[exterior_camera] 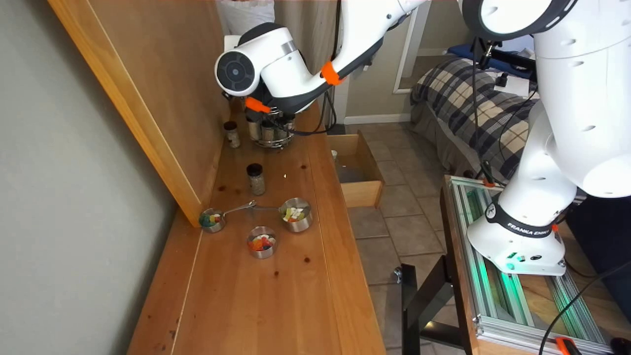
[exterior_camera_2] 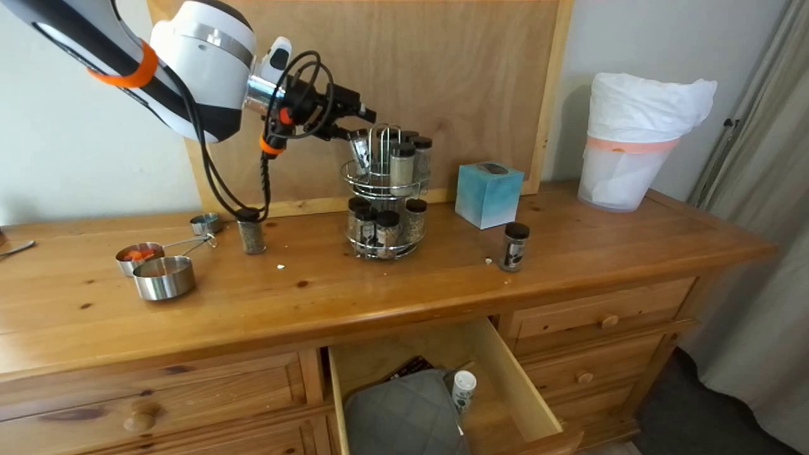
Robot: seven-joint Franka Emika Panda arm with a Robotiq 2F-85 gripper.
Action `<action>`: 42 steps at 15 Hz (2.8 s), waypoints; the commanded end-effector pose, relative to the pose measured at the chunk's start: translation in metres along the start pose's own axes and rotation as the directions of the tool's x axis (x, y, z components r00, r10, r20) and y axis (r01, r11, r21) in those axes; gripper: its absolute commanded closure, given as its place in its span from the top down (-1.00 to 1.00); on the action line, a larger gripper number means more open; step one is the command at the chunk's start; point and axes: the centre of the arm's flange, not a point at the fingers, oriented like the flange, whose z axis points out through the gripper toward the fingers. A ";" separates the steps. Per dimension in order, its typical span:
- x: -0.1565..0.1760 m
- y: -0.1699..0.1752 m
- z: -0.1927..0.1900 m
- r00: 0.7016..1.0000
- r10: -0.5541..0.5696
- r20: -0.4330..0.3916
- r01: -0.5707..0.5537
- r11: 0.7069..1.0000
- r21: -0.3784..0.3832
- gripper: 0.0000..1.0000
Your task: Straighten up the tilting container on the seasoning rack
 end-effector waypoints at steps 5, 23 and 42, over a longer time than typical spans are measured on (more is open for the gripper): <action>0.012 0.021 0.002 1.000 0.004 0.006 -0.004 0.999 -0.046 1.00; 0.015 0.022 0.001 0.996 0.052 0.075 -0.049 0.998 -0.034 1.00; 0.015 0.022 -0.015 0.982 0.031 0.187 -0.012 0.995 -0.102 1.00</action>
